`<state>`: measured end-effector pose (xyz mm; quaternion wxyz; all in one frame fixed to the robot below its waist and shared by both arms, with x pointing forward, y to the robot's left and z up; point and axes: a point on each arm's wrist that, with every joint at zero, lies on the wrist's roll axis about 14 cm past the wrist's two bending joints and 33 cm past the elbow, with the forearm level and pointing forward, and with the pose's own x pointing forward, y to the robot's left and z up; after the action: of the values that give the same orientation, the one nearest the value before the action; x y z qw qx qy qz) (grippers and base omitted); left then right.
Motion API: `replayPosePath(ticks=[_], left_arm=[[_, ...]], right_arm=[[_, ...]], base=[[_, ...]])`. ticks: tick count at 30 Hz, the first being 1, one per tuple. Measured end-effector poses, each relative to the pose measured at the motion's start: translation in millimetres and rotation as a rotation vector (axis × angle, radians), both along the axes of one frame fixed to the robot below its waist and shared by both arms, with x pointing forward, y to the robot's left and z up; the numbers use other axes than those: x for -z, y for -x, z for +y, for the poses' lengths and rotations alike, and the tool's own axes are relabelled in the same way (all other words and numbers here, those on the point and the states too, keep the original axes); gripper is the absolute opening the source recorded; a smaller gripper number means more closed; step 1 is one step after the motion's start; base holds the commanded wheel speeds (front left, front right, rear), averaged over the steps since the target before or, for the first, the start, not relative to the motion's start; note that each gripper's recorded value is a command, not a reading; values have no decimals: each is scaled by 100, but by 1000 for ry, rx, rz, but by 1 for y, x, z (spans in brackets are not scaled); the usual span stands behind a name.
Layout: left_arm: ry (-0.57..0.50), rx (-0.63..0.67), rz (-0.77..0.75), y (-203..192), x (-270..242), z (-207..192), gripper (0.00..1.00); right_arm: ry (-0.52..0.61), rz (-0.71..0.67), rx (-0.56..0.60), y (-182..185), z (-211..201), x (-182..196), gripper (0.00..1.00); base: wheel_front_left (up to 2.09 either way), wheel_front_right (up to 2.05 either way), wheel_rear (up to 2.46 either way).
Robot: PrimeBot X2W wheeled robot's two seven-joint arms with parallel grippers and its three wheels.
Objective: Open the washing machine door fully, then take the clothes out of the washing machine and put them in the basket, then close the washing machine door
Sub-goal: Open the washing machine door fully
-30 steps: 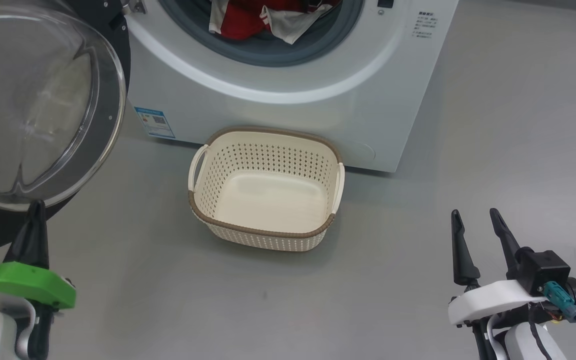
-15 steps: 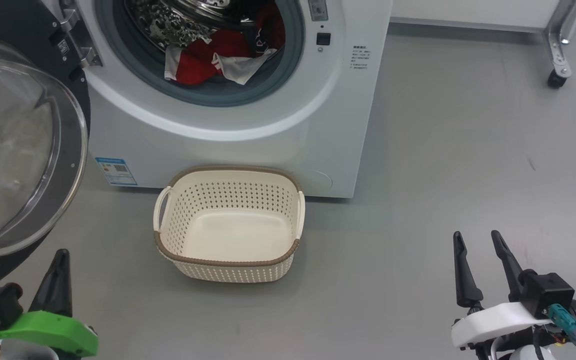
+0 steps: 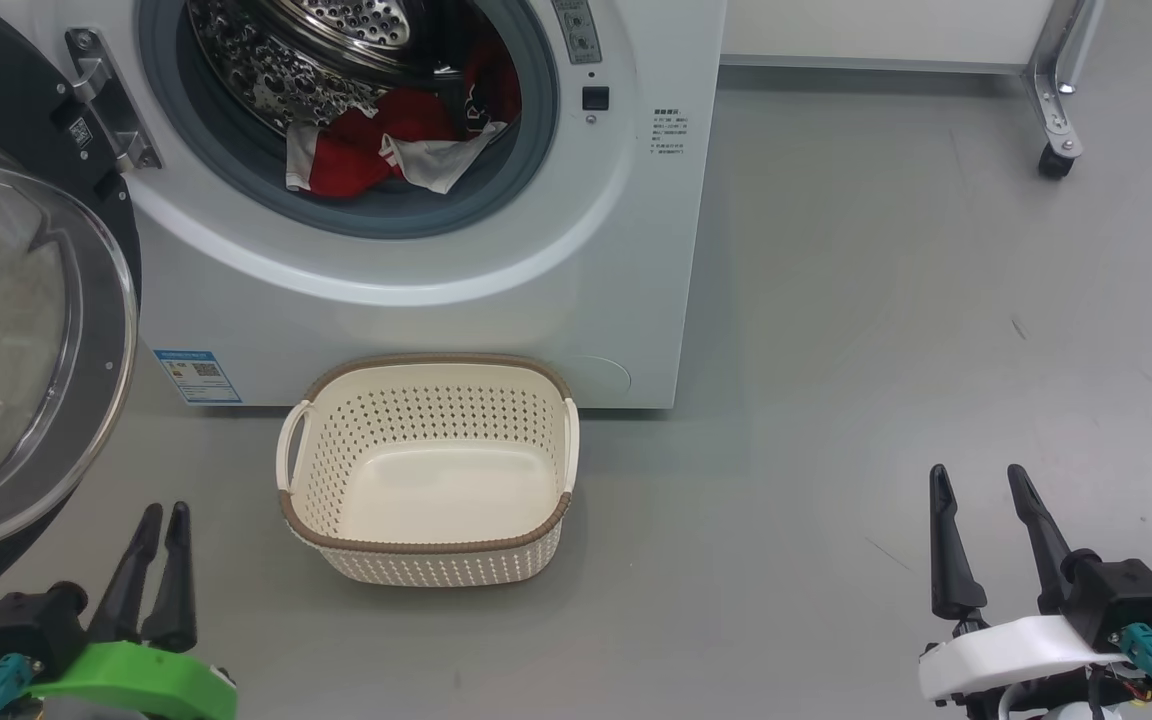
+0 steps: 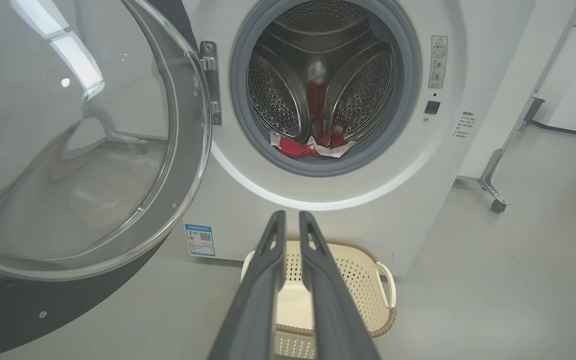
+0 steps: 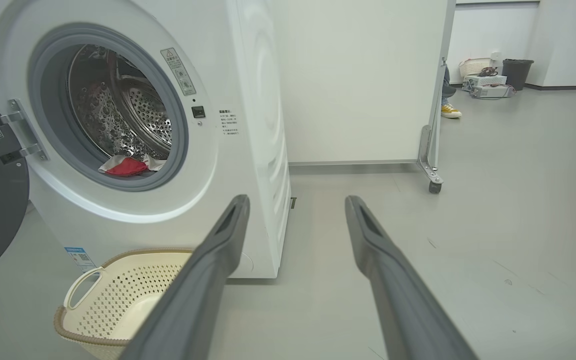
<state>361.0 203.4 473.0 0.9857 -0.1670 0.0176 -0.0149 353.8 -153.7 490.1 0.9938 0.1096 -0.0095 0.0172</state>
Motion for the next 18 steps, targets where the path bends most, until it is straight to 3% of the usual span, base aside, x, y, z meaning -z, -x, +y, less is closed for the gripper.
replayPosePath(ticks=[1, 18], left_arm=[[6, 0, -9, 0, -3, -1, 100], [-25, -1, -24, 5, -6, -2, 100]], right_arm=[[-1, -6, 1, 0, 0, -2, 100], [-4, 10, -5, 3, 1, 3, 100]], base=[[0, 0, 0], [0, 0, 0]])
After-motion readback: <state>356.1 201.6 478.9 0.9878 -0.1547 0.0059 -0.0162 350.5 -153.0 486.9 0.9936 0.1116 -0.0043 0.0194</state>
